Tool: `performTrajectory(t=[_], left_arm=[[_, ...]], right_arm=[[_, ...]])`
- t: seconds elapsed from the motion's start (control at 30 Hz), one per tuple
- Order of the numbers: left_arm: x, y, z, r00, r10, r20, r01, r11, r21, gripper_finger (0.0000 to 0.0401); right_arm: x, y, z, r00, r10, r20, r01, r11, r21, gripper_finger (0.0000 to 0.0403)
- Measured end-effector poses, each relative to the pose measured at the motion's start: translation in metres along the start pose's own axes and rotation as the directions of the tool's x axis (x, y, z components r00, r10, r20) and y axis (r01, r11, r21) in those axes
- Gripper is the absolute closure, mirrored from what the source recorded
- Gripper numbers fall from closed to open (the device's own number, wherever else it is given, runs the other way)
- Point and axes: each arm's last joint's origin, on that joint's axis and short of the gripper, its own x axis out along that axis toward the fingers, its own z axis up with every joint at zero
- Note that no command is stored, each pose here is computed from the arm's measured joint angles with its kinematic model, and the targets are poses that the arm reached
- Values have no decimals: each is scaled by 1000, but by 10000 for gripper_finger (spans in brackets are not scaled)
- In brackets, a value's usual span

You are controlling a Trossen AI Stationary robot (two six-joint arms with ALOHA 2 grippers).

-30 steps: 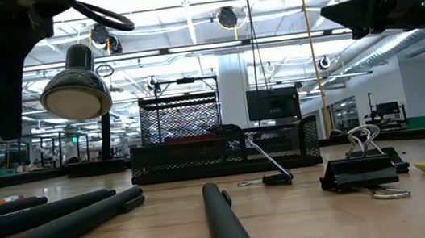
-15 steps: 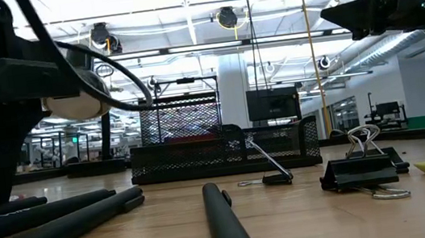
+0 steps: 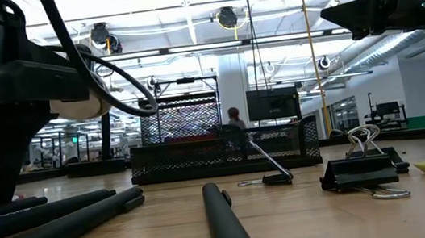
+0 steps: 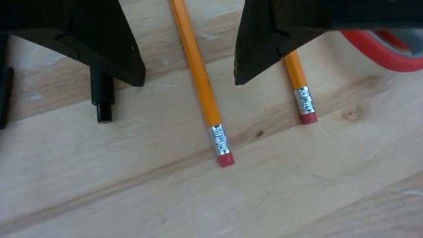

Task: Pick and place office supplies into organizer
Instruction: Put the orange pencil into the black desk organizer

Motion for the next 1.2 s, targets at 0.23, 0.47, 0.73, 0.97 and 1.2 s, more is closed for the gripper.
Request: performTrajectory(t=[0.23,0.47,0.73,0.97,1.2], left_arm=[[1,0,0,1000,3,-9,-3,1000,25,158],[19,7,-4,998,-56,-1,56,998,-9,158],[21,13,-11,996,-92,14,93,993,-77,158],[19,14,-11,995,-98,30,101,990,-97,209],[19,12,-12,991,-127,35,128,991,-38,299]], right_arm=[[0,0,0,1000,0,0,0,1000,0,399],[0,0,0,1000,0,0,0,1000,-1,399],[0,0,0,1000,0,1,0,1000,1,399],[0,0,0,1000,0,0,0,1000,-1,399],[0,0,0,1000,0,0,0,1000,-1,399]])
